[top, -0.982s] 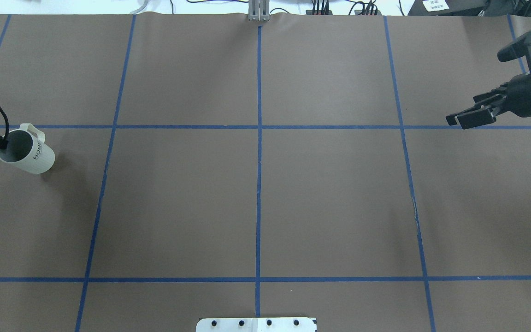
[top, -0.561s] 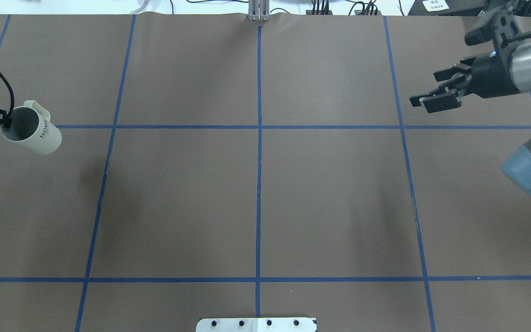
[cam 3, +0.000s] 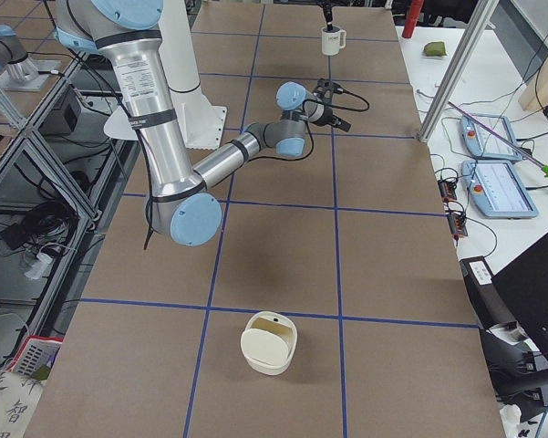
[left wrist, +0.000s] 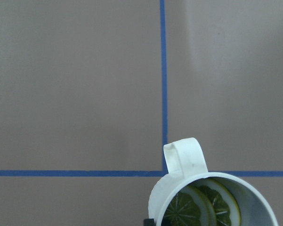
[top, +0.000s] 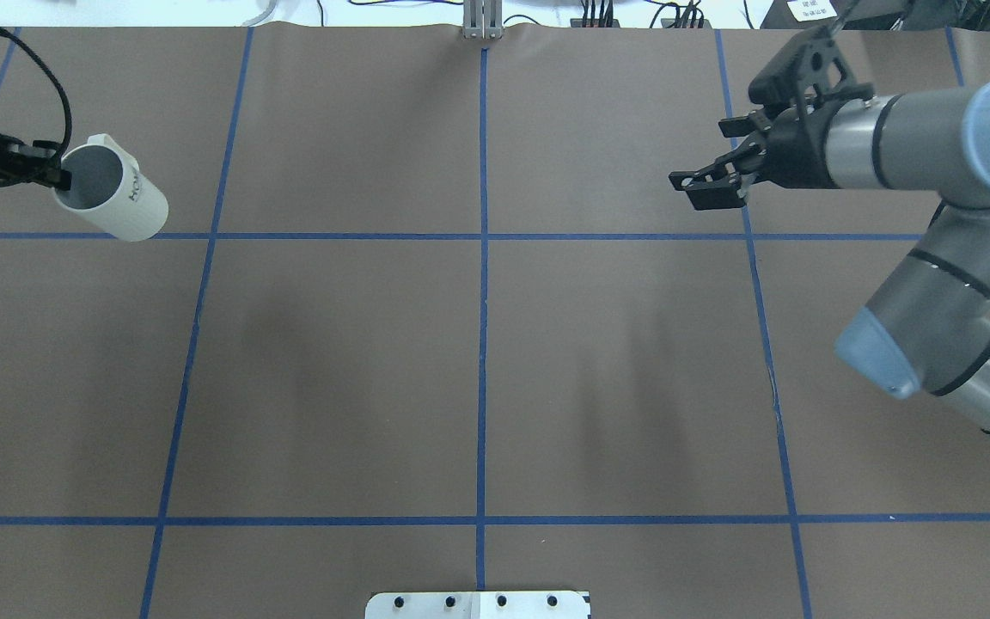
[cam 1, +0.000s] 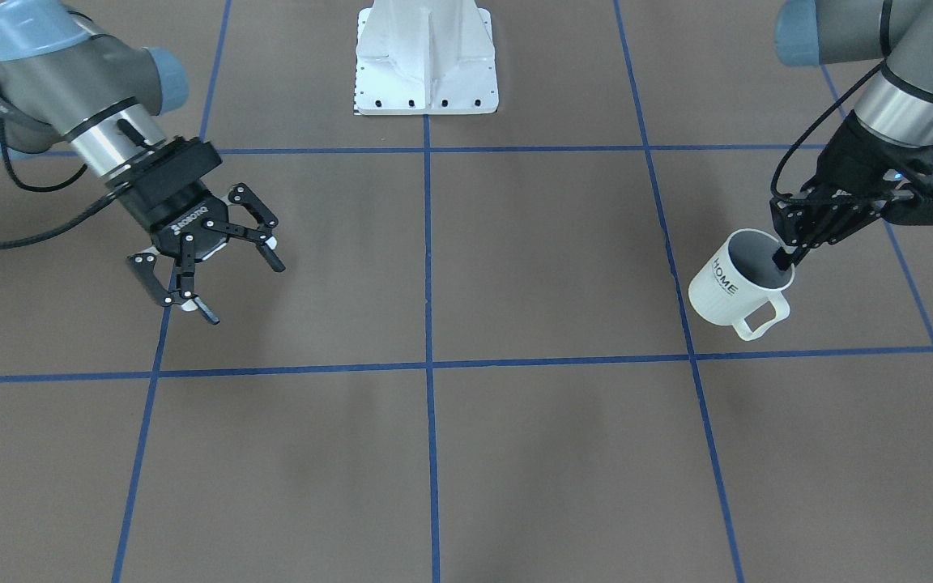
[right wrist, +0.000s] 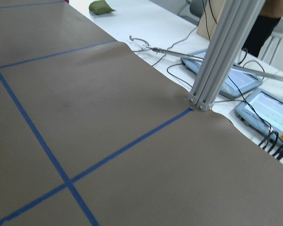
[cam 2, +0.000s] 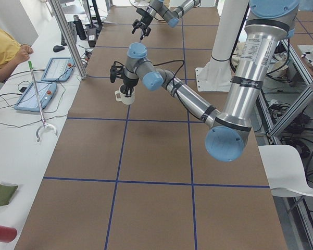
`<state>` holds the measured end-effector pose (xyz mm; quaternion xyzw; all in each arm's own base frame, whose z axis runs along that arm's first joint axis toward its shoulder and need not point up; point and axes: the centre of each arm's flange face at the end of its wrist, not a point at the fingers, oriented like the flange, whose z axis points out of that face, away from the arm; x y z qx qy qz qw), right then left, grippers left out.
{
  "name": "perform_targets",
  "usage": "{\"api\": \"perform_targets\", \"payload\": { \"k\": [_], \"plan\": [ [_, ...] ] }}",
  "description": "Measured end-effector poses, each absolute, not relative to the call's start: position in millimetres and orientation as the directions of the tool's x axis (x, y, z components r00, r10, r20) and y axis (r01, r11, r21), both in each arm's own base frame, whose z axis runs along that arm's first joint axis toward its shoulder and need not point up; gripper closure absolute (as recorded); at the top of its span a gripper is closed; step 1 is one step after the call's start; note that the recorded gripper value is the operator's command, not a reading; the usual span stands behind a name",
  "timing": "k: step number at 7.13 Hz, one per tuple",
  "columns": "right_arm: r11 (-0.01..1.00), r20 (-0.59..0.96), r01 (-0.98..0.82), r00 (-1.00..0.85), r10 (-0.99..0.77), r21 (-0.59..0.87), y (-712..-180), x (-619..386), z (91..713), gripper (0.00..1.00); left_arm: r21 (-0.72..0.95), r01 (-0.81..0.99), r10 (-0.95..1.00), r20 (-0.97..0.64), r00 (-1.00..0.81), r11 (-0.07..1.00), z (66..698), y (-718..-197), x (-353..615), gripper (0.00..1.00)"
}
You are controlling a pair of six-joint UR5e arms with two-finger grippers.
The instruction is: Left arm hands cup to right arm to dump lemon
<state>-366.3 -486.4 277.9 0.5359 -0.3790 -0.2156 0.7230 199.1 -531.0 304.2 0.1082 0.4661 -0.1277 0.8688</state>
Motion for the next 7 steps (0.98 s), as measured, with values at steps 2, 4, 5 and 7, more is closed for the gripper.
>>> {"api": "perform_targets", "payload": {
  "k": [2, 4, 5, 7],
  "plan": [
    [0.247, 0.260, -0.124, 0.705, -0.660, 0.961, -483.1, -429.3, 244.4, 0.02, -0.055, 0.384, -0.221, -0.887, 0.405, 0.922, 236.8, -538.6, 217.5, 1.00],
    [0.191, 0.262, -0.182, 0.740, -0.620, 0.965, -480.6, -475.0, 202.0, 0.03, -0.139, 0.397, -0.282, -0.902, 0.328, 0.907, 190.8, -542.8, 244.5, 1.00],
    [0.171, 0.271, -0.210, 0.755, -0.597, 0.963, -472.7, -493.3, 184.5, 0.04, -0.173, 0.398, -0.307, -0.902, 0.303, 0.901, 172.8, -545.7, 260.7, 1.00],
    [0.150, 0.290, -0.250, 0.768, -0.571, 0.956, -450.6, -522.3, 161.7, 0.04, -0.216, 0.391, -0.337, -0.900, 0.275, 0.895, 152.4, -544.9, 282.1, 1.00]
  ]
}}
